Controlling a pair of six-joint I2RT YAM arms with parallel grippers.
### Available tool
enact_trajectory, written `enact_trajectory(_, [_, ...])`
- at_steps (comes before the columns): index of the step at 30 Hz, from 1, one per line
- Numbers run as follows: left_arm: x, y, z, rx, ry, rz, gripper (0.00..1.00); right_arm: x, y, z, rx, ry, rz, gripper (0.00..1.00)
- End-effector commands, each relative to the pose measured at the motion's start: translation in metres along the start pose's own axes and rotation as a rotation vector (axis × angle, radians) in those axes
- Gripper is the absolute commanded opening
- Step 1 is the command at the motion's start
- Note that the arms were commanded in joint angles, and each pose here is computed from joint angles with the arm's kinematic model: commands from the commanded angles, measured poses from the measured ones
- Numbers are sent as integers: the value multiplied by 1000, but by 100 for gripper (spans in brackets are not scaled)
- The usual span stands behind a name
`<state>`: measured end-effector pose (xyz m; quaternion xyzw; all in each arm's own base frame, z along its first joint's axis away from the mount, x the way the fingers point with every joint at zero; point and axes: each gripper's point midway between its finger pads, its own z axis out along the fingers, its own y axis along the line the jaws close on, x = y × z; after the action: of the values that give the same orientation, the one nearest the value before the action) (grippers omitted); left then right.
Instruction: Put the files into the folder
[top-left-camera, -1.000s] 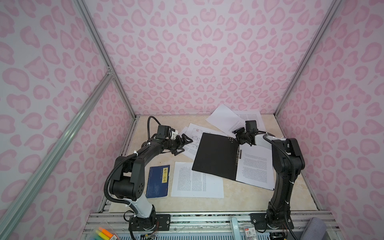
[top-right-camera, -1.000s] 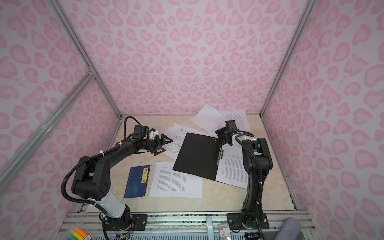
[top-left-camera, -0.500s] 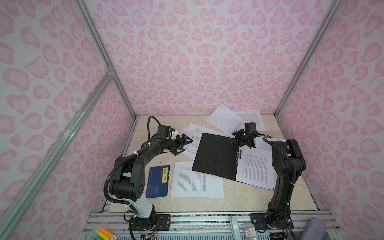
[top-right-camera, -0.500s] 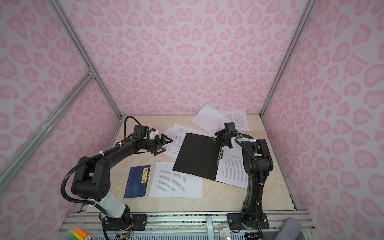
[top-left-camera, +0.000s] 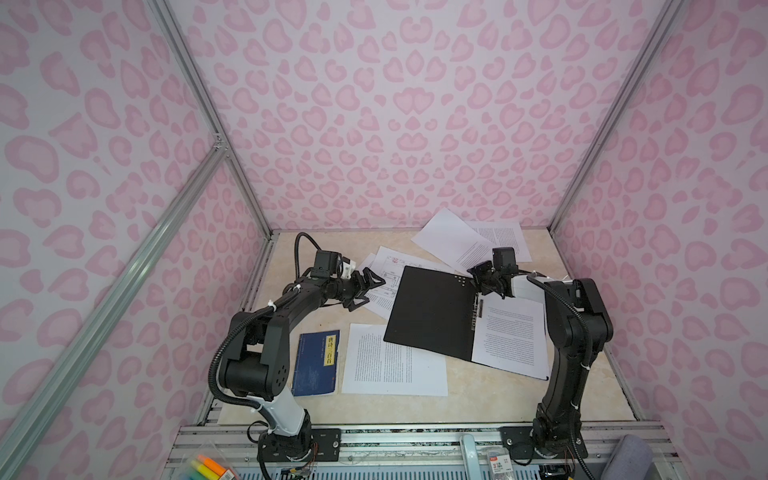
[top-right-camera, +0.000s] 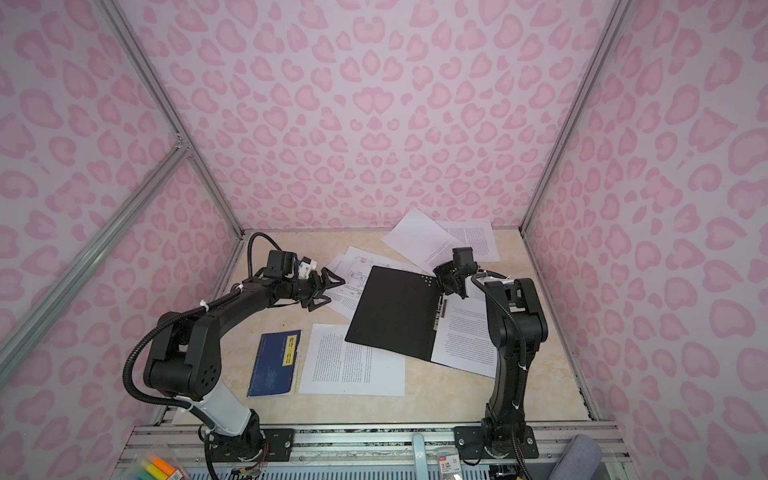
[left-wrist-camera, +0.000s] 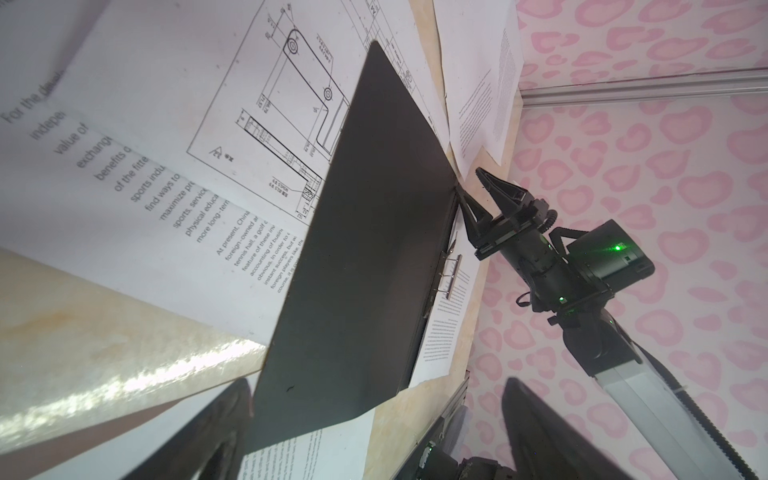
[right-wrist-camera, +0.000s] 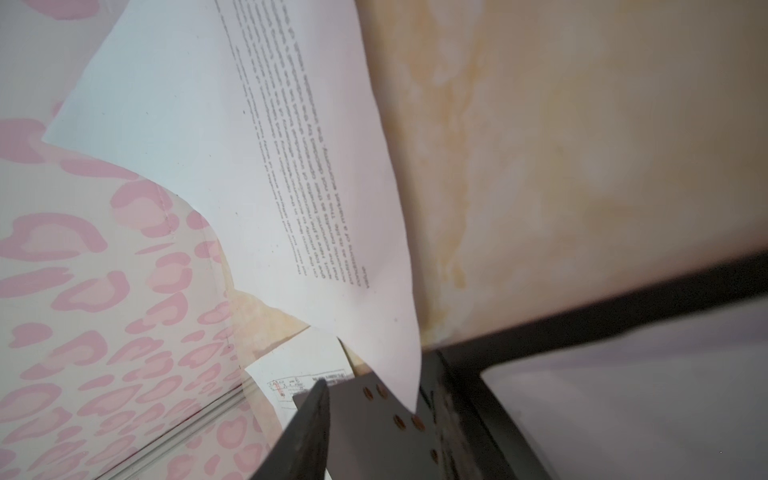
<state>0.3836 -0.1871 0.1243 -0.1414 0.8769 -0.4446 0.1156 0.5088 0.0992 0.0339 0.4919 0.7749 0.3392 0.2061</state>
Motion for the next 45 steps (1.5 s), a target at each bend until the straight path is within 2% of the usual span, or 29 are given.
enact_trajectory(1, [-3, -4, 1, 23, -1, 16, 95, -6, -8, 9, 24, -33, 24, 40])
enact_trajectory(7, [-5, -5, 0, 27, -9, 20, 95, -15, -5, 20, 10, -58, 39, 28])
enact_trajectory(9, [-6, -8, -1, 33, -14, 27, 95, -17, 1, 24, -21, -58, 34, 12])
enact_trajectory(10, [-7, -9, -2, 35, -19, 34, 95, -18, 7, 25, -41, -50, 22, 1])
enact_trajectory(15, [-13, -22, -10, 41, -40, 75, 95, -4, 43, 8, -106, 23, -121, 0])
enact_trajectory(21, [-25, -38, -23, 25, -95, 128, 96, 28, 94, -56, -182, 131, -377, 0])
enact_trajectory(24, [-33, -48, -29, 22, -130, 159, 96, 53, 117, -92, -195, 206, -538, 0])
enact_trajectory(26, [-41, -54, -33, 13, -154, 194, 96, 75, 141, -119, -253, 268, -652, 0])
enact_trajectory(30, [-57, -71, -42, 19, -185, 279, 96, 124, 159, -159, -311, 419, -849, 0])
enact_trajectory(33, [-73, -90, -50, 66, -204, 360, 96, 154, 171, -188, -347, 482, -987, 0])
enact_trajectory(37, [-92, -103, -54, 131, -189, 457, 96, 183, 188, -225, -464, 557, -1077, 0])
enact_trajectory(41, [-113, -101, -59, 211, -188, 499, 96, 207, 200, -261, -595, 625, -1109, 0])
enact_trajectory(45, [-114, -108, -55, 322, -138, 635, 96, 230, 208, -297, -734, 676, -1156, 0])
